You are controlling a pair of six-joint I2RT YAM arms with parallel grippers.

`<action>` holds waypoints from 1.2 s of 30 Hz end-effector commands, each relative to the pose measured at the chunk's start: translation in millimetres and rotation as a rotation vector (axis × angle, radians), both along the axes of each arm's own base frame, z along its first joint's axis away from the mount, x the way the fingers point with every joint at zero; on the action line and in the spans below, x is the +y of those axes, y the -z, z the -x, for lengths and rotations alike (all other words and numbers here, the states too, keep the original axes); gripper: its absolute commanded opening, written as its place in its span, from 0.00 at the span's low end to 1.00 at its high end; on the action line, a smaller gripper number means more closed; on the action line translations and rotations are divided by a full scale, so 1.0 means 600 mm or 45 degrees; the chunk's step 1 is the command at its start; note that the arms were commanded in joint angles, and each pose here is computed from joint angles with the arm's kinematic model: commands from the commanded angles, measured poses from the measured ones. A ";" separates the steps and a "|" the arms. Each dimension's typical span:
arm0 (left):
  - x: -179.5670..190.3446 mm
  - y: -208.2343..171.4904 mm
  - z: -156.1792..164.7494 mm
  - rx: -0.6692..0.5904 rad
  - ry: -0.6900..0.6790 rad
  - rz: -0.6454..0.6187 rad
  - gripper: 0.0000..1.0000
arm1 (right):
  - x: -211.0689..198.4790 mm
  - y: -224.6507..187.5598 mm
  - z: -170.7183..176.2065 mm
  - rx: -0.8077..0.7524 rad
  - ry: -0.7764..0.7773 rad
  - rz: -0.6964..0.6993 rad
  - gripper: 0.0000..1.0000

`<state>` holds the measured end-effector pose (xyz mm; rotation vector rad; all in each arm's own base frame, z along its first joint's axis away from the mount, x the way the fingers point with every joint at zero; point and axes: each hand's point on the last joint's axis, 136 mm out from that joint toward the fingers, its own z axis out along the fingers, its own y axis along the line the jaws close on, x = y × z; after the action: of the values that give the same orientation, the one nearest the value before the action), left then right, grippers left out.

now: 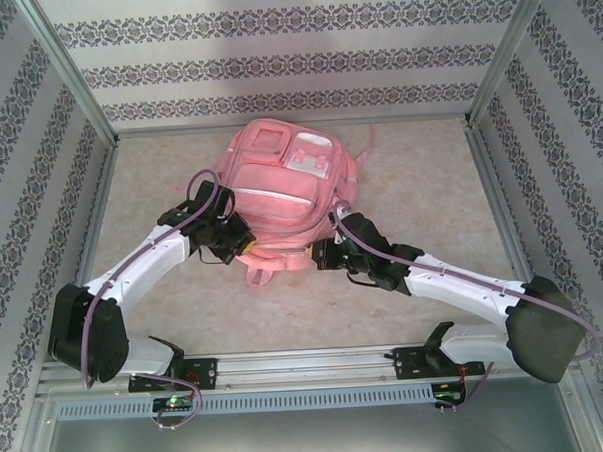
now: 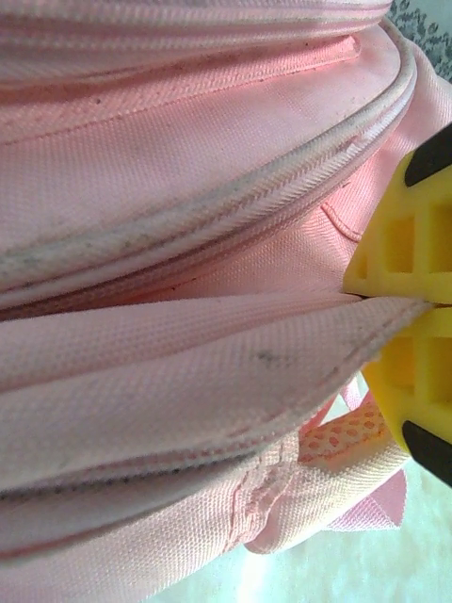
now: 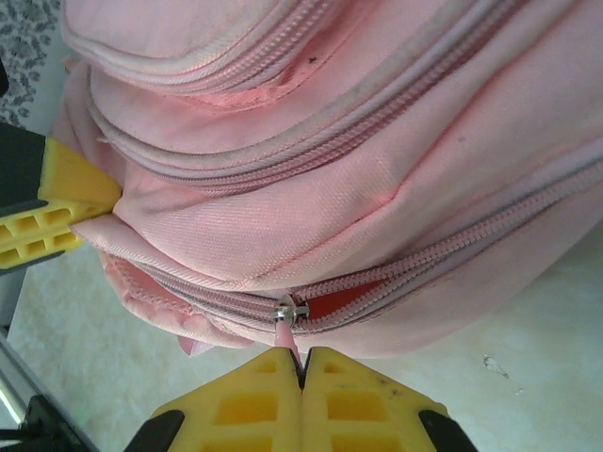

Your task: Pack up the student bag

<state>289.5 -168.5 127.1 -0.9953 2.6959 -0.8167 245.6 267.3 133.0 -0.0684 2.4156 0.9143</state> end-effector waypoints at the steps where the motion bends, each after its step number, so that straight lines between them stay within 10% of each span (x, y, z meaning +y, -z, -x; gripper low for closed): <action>1: 0.082 -0.011 0.012 -0.033 -0.050 -0.229 0.00 | -0.055 0.039 -0.006 0.026 0.061 0.209 0.00; 8: 0.134 -0.034 0.005 -0.108 0.006 -0.408 0.07 | -0.014 0.025 -0.031 0.070 0.103 0.141 0.00; 14: 0.079 -0.044 0.014 -0.002 -0.044 -0.128 0.48 | 0.084 -0.012 -0.012 0.060 -0.050 0.011 0.00; 21: -0.003 -0.033 0.041 0.122 -0.127 0.155 0.54 | 0.103 -0.016 -0.012 0.080 0.018 -0.137 0.00; 36: -0.029 0.014 0.035 0.234 -0.180 0.146 0.45 | 0.116 -0.016 -0.004 0.076 -0.002 -0.156 0.00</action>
<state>266.7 -180.3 123.2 -1.2982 2.7134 -0.8860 243.5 329.2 123.9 0.0001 2.4918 1.0203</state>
